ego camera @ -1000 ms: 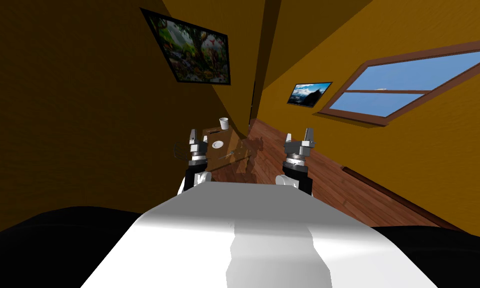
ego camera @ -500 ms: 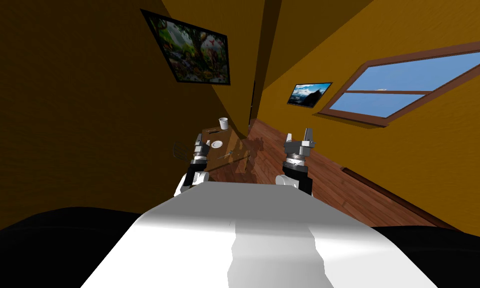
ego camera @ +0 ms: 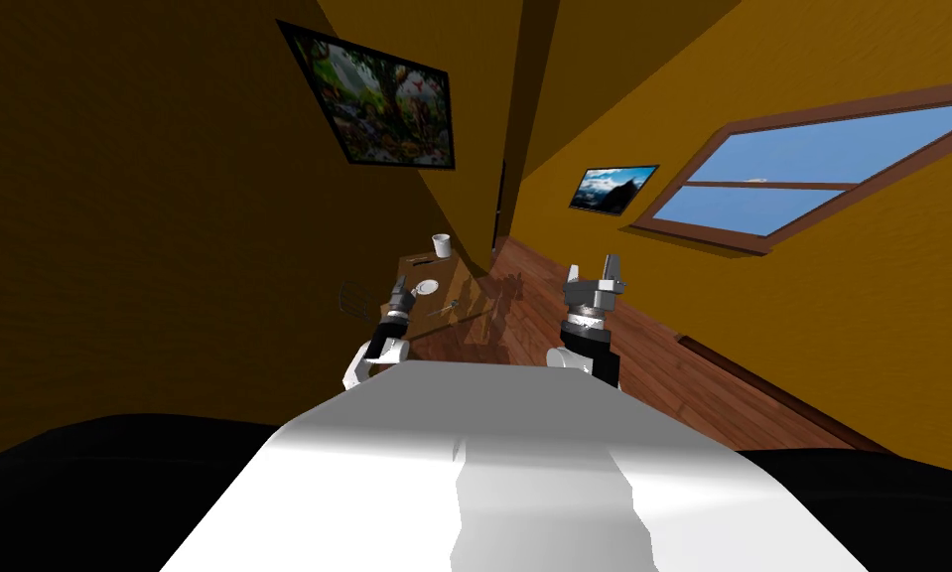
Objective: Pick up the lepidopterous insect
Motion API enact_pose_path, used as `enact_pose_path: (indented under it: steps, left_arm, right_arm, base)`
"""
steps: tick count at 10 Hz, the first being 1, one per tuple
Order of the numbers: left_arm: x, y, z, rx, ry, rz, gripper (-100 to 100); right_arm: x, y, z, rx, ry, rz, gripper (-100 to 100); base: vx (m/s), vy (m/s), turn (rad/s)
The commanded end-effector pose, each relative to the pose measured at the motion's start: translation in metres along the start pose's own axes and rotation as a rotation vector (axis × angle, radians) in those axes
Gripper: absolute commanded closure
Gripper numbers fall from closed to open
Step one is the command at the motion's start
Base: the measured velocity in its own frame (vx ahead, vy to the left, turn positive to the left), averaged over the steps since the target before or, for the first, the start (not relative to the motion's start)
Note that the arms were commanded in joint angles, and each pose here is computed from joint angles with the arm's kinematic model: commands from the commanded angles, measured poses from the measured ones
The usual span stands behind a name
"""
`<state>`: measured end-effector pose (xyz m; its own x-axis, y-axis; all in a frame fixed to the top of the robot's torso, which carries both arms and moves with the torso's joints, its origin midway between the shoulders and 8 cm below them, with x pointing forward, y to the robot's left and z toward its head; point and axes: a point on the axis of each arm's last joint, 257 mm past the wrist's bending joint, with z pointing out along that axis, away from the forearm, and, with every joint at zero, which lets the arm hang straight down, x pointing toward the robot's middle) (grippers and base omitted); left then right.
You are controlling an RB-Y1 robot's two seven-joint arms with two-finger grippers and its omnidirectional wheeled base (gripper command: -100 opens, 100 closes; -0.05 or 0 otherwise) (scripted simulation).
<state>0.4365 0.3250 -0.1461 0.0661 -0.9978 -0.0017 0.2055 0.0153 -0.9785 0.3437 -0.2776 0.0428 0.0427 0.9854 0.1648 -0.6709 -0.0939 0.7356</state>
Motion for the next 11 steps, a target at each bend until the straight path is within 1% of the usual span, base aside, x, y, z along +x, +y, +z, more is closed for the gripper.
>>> enact_pose_path:
  steps: [1,2,4,5,7,8,9,10,11]
  left_arm:
    - [-0.009,0.014,0.0,-0.044,-0.009,0.001,-100]
    - [-0.02,0.033,0.001,-0.097,-0.024,0.003,-100]
    - [-0.043,0.063,0.004,-0.186,-0.057,0.005,-100]
    - [-0.046,0.071,0.001,-0.205,-0.062,0.005,-100]
    - [-0.07,0.099,0.001,-0.291,-0.103,0.002,-100]
    - [-0.073,0.108,-0.002,-0.313,-0.11,0.001,-100]
    - [-0.086,0.124,-0.004,-0.362,-0.135,-0.002,-100]
    - [-0.087,0.126,-0.005,-0.367,-0.137,-0.002,-100]
    - [-0.1,0.14,-0.007,-0.413,-0.162,-0.007,-100]
  right_arm:
    - [0.0,0.0,0.0,0.0,0.0,0.0,0]
    - [0.0,0.0,0.0,0.0,0.0,0.0,0]
    - [0.0,0.0,0.0,0.0,0.0,0.0,0]
    - [0.0,0.0,0.0,0.0,0.0,0.0,0]
    - [0.0,0.0,0.0,0.0,0.0,0.0,0]
    - [0.0,0.0,0.0,0.0,0.0,0.0,0]
    - [0.0,0.0,0.0,0.0,0.0,0.0,0]
    - [0.0,0.0,0.0,0.0,0.0,0.0,0]
    - [0.0,0.0,0.0,0.0,0.0,0.0,0]
  base:
    - [0.026,-0.06,0.007]
    - [0.025,-0.05,0.009]
    - [0.029,-0.087,0.012]
    - [0.032,-0.073,0.013]
    - [0.046,-0.075,0.006]
    - [0.036,-0.07,0.009]
    - [0.048,-0.059,0.003]
    - [0.03,-0.052,0.004]
    - [0.029,-0.064,0.001]
